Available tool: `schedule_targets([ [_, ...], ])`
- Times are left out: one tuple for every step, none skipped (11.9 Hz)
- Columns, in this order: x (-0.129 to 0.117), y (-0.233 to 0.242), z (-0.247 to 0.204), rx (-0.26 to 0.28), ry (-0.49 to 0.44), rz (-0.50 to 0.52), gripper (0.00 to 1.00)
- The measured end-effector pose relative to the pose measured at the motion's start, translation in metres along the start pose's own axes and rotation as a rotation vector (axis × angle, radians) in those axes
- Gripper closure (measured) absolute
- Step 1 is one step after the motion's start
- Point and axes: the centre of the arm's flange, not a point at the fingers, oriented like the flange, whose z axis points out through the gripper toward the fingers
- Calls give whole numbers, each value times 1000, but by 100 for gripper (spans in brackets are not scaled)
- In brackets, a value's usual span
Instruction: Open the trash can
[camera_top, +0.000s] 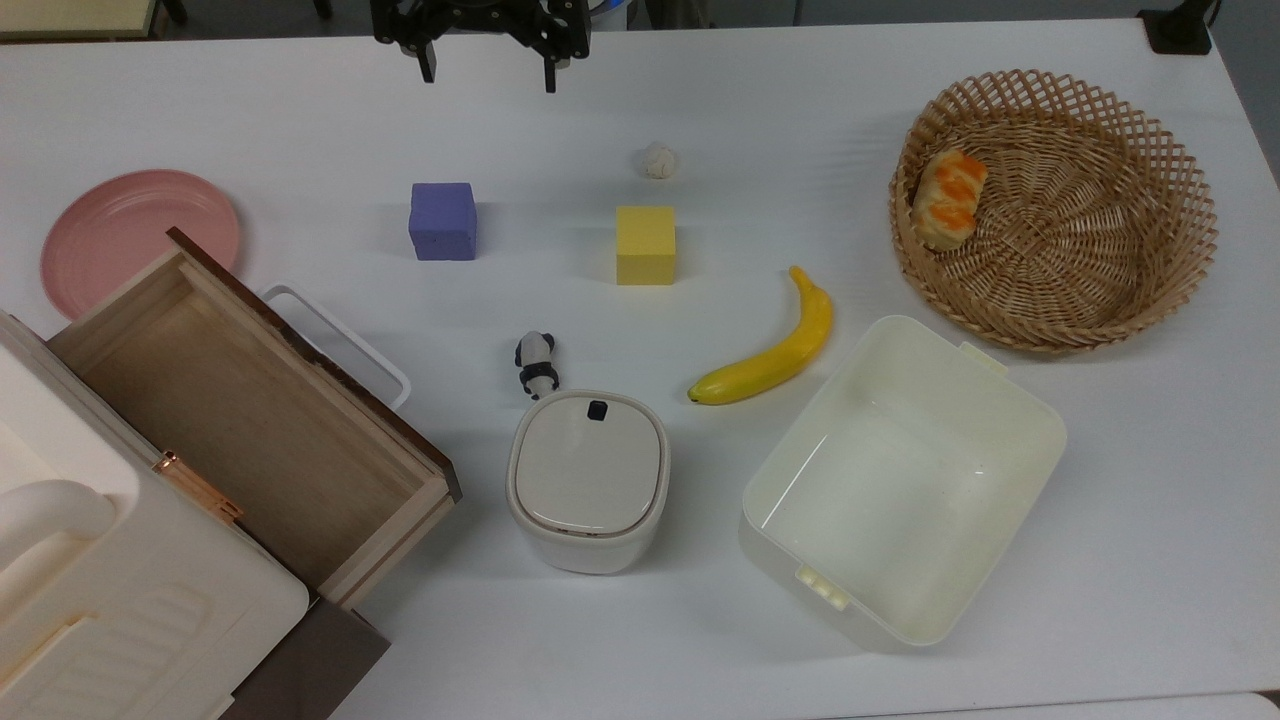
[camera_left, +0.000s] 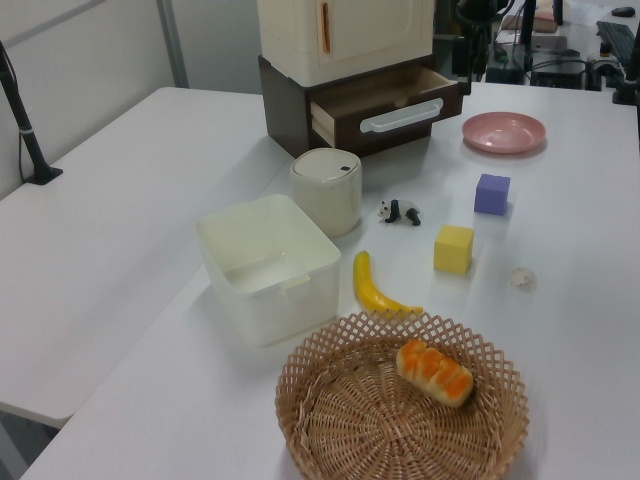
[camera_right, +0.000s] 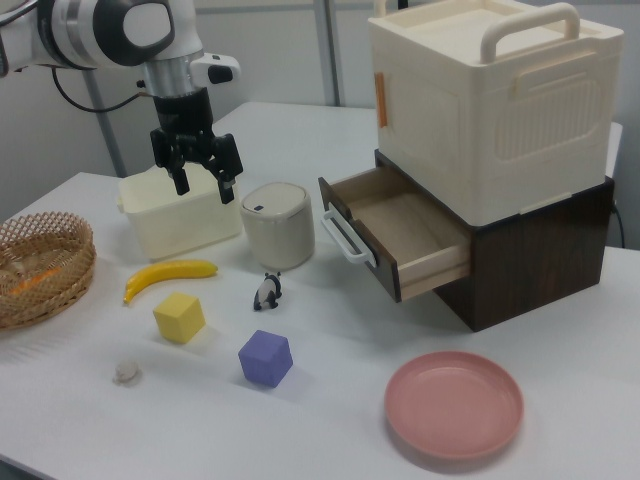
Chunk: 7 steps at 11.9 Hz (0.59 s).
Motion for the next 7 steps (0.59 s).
schedule_targets([
  [0, 5, -1, 0, 2, -6, 0],
  [-6, 2, -7, -1, -24, -44, 0],
  [-13, -4, -21, -2, -31, -69, 0],
  [-17, -10, -30, -2, -22, -85, 0],
  [-20, -15, -35, -3, -14, -97, 0],
  [-21, -18, -37, -4, -11, -102, 0],
  [-21, -20, -37, -4, -11, -106, 0],
])
